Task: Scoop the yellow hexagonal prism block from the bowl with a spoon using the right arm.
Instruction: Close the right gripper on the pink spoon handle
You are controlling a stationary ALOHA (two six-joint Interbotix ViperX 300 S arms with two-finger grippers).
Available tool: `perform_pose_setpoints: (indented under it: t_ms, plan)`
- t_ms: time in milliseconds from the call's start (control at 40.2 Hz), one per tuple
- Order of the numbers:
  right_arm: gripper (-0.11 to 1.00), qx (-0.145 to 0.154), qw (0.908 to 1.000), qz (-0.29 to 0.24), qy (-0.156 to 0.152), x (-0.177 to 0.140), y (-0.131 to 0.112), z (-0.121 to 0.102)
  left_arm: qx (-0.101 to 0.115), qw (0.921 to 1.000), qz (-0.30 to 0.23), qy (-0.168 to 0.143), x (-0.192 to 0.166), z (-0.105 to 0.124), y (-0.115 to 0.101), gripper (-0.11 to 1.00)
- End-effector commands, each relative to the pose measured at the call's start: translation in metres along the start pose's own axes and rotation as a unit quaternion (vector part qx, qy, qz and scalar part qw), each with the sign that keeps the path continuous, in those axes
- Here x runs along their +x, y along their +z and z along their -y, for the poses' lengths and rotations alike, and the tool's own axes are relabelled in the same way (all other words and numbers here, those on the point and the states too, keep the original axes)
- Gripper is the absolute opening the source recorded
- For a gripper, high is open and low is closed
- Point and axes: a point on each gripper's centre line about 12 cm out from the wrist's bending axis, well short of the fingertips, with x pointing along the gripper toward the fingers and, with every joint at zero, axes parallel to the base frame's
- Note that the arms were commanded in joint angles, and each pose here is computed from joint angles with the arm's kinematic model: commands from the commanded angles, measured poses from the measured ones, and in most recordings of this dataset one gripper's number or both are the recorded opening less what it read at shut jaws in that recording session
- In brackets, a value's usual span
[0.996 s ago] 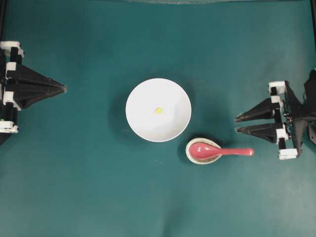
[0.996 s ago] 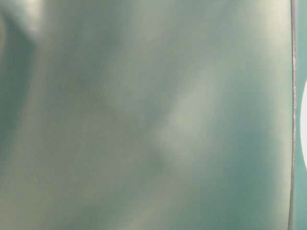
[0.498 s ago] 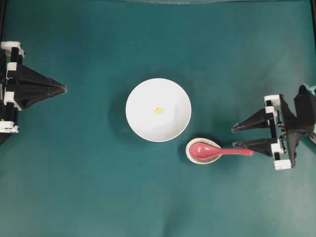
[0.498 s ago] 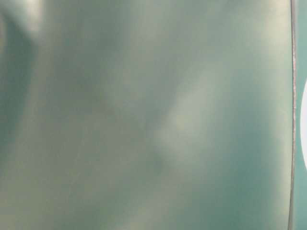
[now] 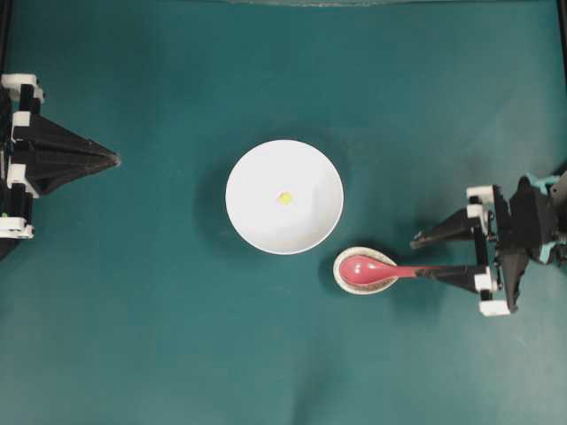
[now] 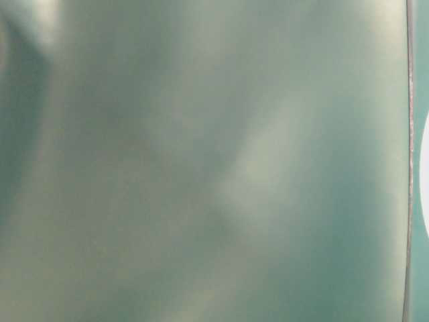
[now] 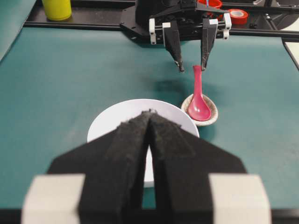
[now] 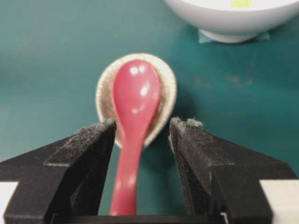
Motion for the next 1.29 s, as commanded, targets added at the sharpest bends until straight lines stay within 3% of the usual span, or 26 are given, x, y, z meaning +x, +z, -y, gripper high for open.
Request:
perform_pose_setpoints:
  t_ms: [0,597,1269]
  plan:
    - [0.55,-0.001,0.9999,0.015,0.003,0.005,0.001,-0.005,0.001,0.9999,0.010,0.000,0.002,0.000,0.008,-0.01]
    - [0.55,-0.022,0.9997,0.011,-0.009,0.020,-0.028,-0.007,0.001,1.0000,0.005,0.000,0.002,0.000,0.006,-0.01]
    - [0.55,-0.026,0.9996,-0.009,-0.008,0.018,-0.035,-0.008,0.001,1.0000,0.004,0.000,0.002,0.000,0.006,-0.01]
